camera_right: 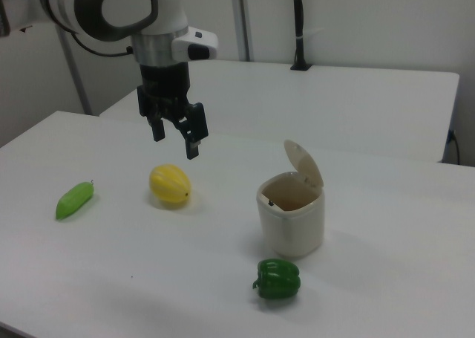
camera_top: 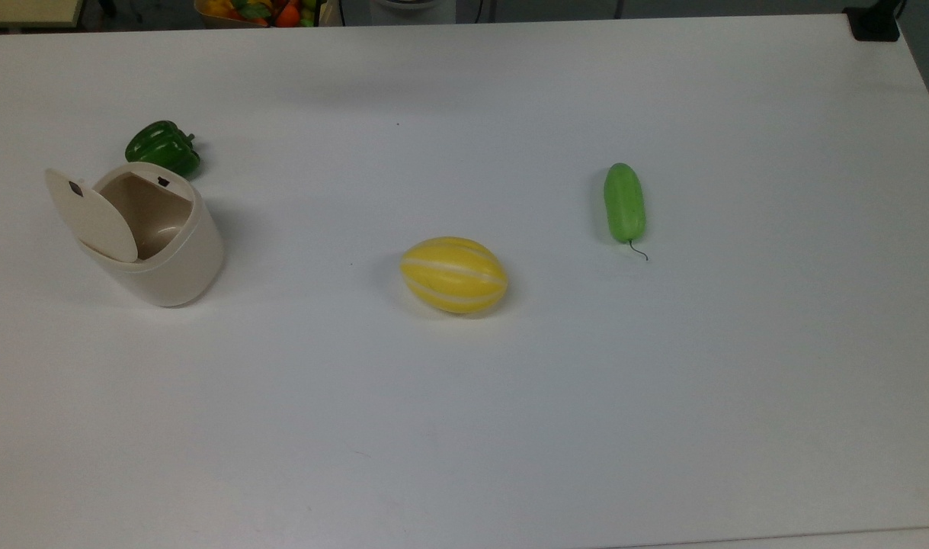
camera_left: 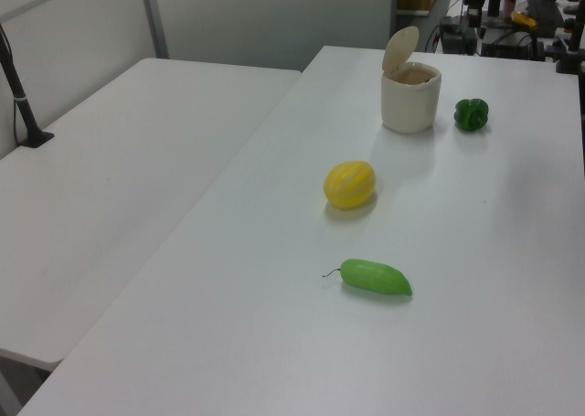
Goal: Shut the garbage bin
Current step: 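Move the gripper toward the open lid of the cream bin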
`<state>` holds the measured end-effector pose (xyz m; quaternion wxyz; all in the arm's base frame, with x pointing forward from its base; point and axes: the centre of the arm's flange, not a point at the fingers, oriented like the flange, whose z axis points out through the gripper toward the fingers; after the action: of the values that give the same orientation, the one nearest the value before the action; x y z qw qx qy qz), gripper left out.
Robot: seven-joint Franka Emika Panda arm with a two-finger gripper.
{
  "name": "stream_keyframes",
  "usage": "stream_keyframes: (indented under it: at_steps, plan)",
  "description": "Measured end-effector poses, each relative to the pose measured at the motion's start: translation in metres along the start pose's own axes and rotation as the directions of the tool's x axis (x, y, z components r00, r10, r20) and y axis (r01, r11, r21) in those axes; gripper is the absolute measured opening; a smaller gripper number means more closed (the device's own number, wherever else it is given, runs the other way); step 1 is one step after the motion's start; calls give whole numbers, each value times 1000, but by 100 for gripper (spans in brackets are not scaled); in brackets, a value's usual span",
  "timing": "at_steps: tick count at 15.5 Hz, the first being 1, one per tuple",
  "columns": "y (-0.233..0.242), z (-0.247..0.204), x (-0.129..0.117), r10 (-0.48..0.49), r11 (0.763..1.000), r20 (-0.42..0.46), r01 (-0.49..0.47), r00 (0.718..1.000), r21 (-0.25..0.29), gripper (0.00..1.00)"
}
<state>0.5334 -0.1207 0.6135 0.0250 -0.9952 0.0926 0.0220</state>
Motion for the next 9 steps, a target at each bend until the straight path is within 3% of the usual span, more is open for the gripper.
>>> stream_keyframes:
  at_steps: [9]
  plan:
    - [1,-3,0,1,1000,-6,-1,1000,-5,100]
